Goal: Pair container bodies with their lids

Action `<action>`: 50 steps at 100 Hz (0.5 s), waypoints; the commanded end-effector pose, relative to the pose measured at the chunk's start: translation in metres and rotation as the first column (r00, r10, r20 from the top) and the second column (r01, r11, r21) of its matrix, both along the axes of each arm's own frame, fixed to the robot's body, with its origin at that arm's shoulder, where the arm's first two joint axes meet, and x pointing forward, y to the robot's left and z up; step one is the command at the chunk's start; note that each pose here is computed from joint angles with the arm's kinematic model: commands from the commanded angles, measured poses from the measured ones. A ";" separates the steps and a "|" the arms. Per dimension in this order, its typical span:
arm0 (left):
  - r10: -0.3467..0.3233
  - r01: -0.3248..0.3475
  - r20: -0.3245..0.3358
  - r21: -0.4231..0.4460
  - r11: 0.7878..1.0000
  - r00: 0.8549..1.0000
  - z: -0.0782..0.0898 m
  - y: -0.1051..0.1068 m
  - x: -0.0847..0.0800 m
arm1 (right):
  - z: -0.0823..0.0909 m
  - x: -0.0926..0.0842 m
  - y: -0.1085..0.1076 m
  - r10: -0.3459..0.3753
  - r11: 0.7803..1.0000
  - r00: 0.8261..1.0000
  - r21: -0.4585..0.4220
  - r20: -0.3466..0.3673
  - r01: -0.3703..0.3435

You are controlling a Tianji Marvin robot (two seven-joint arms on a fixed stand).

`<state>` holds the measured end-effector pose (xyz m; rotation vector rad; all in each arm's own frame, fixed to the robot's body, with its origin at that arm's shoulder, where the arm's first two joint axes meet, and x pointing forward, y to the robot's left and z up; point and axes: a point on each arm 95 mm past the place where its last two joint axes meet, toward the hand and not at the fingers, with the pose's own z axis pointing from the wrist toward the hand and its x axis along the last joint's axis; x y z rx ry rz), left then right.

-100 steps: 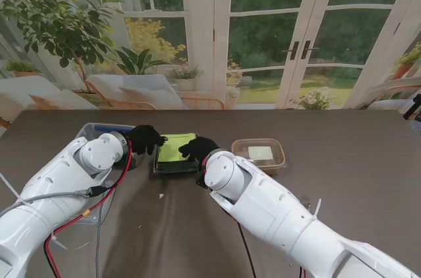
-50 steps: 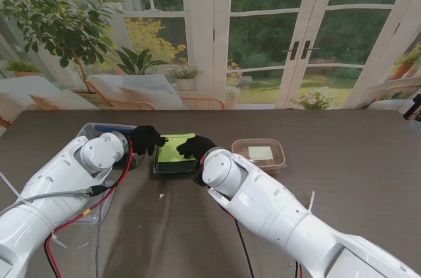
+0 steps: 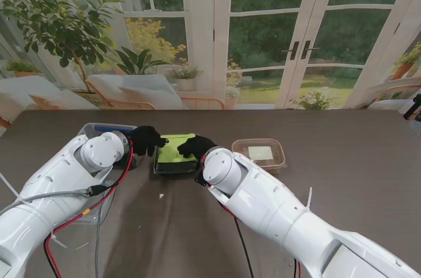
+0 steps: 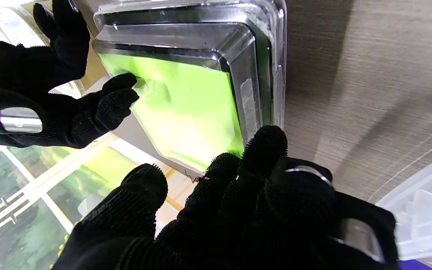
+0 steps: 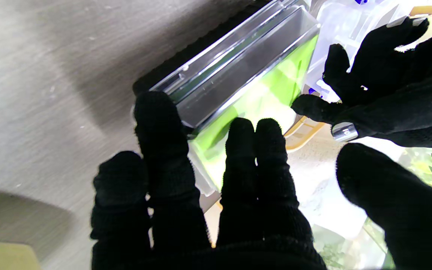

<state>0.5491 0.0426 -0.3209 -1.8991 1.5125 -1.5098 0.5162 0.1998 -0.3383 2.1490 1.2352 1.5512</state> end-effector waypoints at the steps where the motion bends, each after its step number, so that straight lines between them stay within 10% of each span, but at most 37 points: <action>1: -0.013 0.013 -0.036 0.008 1.000 0.999 -0.007 -0.002 -0.005 | -0.014 -0.005 -0.003 0.001 1.000 0.999 -0.009 -0.041 -0.001; 50: -0.022 0.024 -0.057 0.027 0.999 0.998 -0.006 -0.001 -0.006 | -0.027 -0.009 -0.012 -0.034 0.999 0.995 0.035 -0.089 0.037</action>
